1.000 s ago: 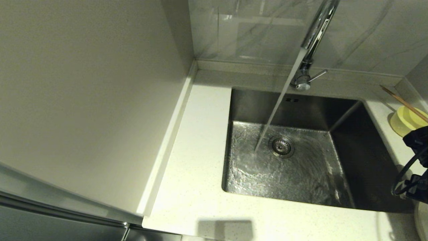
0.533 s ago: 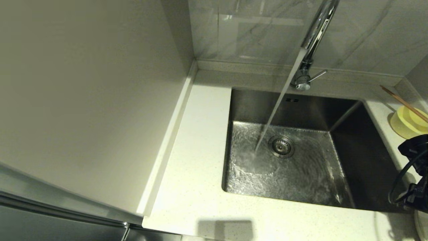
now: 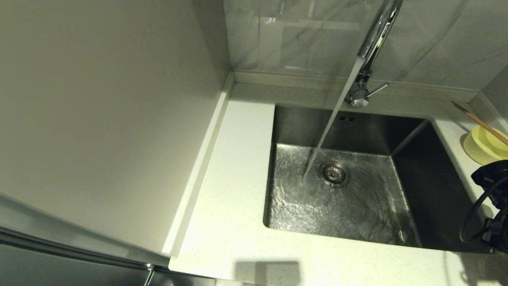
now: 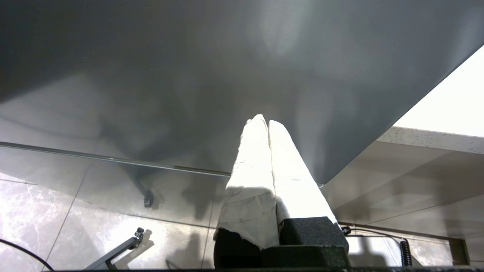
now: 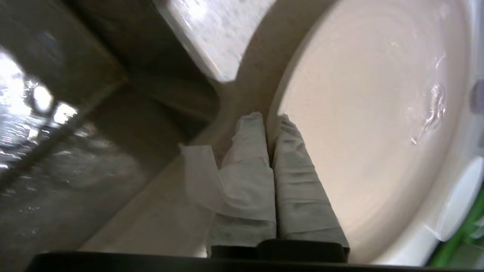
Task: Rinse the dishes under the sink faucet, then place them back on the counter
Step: Rinse the plate
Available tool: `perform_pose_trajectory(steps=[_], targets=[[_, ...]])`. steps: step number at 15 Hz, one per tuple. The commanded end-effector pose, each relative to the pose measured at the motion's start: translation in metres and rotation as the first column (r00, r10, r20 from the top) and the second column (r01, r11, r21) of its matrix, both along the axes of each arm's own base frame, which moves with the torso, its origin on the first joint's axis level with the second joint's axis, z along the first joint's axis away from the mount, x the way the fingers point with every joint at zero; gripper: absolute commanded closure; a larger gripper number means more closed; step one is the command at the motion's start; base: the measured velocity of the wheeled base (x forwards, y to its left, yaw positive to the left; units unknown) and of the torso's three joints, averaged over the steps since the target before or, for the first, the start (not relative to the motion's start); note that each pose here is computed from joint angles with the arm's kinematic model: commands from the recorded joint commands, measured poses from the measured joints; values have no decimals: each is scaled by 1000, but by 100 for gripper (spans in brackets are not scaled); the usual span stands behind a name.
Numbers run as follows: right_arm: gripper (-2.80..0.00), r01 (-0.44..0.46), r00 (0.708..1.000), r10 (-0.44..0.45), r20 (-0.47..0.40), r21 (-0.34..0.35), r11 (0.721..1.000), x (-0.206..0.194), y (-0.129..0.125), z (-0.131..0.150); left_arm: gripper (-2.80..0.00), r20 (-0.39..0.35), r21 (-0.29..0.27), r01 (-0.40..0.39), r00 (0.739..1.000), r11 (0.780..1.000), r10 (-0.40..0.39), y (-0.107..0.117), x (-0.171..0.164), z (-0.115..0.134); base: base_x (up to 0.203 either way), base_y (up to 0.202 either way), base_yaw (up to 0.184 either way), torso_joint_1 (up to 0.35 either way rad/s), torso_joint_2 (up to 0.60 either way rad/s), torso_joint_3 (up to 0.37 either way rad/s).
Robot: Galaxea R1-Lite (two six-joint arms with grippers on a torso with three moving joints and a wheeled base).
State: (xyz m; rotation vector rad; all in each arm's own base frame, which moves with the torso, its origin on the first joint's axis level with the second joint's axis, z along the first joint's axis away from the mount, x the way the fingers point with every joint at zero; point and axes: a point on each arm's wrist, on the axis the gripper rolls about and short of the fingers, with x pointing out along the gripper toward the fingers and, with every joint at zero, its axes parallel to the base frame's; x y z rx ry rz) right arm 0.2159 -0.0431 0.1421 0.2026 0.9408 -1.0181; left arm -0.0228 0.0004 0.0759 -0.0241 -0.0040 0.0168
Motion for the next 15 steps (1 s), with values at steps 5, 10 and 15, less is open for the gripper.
perform_pose_trajectory(steps=[5, 10, 15], targets=[[0, -62, 997, 63, 38, -16, 998, -3, 14, 10, 0, 2, -1, 0, 1000, 1000, 0, 0, 0, 0, 0, 0, 0, 0, 0, 0], [0, -373, 923, 376, 86, -46, 927, -25, 79, 21, 0, 2, -1, 0, 1000, 1000, 0, 0, 0, 0, 0, 0, 0, 0, 0, 0], [0, -641, 753, 657, 44, -178, 747, -15, 131, 49, 0, 2, -1, 0, 1000, 1000, 0, 0, 0, 0, 0, 0, 0, 0, 0, 0]])
